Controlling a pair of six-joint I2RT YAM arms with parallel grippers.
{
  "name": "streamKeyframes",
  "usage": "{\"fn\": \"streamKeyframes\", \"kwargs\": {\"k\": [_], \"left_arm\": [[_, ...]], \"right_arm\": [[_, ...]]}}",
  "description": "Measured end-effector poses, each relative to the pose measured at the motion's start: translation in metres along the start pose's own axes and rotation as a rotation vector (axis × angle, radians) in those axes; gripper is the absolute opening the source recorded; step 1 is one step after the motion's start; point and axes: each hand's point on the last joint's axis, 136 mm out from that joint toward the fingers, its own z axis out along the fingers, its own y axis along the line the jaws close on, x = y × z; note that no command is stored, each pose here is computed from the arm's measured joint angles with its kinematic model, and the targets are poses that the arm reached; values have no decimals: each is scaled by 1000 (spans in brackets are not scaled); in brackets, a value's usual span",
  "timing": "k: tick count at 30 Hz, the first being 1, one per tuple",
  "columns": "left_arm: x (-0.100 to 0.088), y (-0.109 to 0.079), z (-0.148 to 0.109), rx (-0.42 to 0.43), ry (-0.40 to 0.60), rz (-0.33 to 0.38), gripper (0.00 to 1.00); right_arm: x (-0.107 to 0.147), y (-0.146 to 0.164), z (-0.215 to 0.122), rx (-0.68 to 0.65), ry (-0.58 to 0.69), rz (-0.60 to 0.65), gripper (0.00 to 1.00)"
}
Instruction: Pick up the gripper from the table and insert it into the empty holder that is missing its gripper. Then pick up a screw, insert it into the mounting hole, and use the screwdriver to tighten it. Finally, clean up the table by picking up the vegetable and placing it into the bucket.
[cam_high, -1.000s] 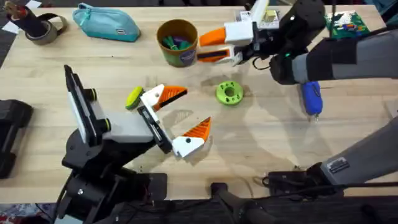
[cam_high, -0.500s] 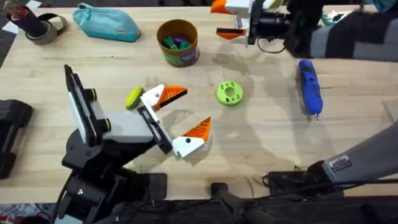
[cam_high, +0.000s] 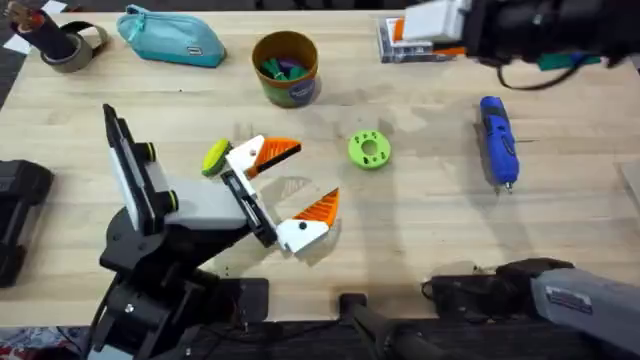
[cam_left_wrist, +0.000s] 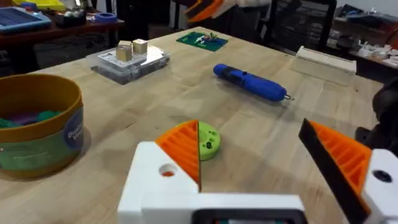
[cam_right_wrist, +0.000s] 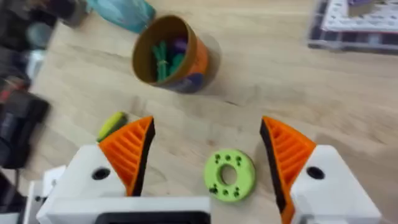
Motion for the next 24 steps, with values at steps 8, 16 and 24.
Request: {"fn": "streamKeyframes", "kwargs": {"k": [8, 16, 24], "left_arm": [[0, 0, 0, 0, 0, 0, 990], [0, 0, 0, 0, 0, 0, 990], [0, 0, 0, 0, 0, 0, 990]], "right_arm": [[63, 14, -37, 156, 168, -123, 997], [101, 35, -38, 157, 290, -233, 998], [136, 29, -27, 160, 386, -262, 998]]}}
